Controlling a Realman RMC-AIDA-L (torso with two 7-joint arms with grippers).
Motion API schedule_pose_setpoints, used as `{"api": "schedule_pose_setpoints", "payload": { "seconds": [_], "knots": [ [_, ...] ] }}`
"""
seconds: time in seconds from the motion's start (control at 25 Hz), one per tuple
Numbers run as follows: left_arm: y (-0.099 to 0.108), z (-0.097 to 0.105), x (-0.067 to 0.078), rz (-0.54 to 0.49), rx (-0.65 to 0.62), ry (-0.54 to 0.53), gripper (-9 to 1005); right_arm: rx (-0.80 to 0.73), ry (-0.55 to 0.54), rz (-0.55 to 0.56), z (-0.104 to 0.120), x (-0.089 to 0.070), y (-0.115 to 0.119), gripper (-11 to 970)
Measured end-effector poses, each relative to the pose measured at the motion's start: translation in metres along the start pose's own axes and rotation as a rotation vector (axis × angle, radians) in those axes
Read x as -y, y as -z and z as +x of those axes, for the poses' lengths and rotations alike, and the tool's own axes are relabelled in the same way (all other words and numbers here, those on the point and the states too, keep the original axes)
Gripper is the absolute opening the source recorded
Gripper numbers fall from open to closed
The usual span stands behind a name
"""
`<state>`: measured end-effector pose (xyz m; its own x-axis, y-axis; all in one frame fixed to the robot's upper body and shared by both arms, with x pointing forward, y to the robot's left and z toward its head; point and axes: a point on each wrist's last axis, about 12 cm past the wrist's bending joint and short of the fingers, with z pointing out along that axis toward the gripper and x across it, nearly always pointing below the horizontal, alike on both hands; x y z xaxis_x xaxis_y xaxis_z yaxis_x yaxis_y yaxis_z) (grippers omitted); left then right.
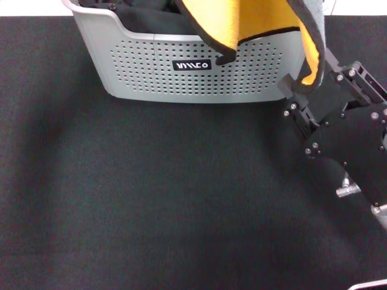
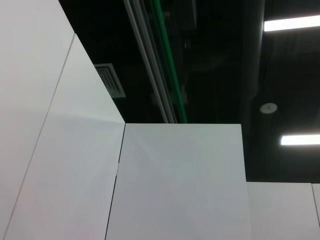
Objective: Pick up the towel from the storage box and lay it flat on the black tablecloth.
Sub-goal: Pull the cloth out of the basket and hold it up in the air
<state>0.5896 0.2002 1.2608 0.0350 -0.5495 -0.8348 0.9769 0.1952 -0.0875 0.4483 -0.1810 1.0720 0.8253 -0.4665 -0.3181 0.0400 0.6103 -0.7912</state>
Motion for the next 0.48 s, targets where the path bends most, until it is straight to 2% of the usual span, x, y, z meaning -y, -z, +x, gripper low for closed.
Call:
{"api": "schedule_pose_setpoints", "payload": {
  "seconds": [0.16,0.48],
  "knots": [
    [0.0003,-0.0002,-0.0002,-0.002,0.001,-0.006,80,-0.002,-0.004,0.001,-0.0026,-0.0002,0.0039,460],
    [0.0008,-0.0002,-0.0013,-0.012,0.000,-0.011,83,0.003,-0.006,0.028,-0.0059,0.0029,0.0088,453]
  ]
}}
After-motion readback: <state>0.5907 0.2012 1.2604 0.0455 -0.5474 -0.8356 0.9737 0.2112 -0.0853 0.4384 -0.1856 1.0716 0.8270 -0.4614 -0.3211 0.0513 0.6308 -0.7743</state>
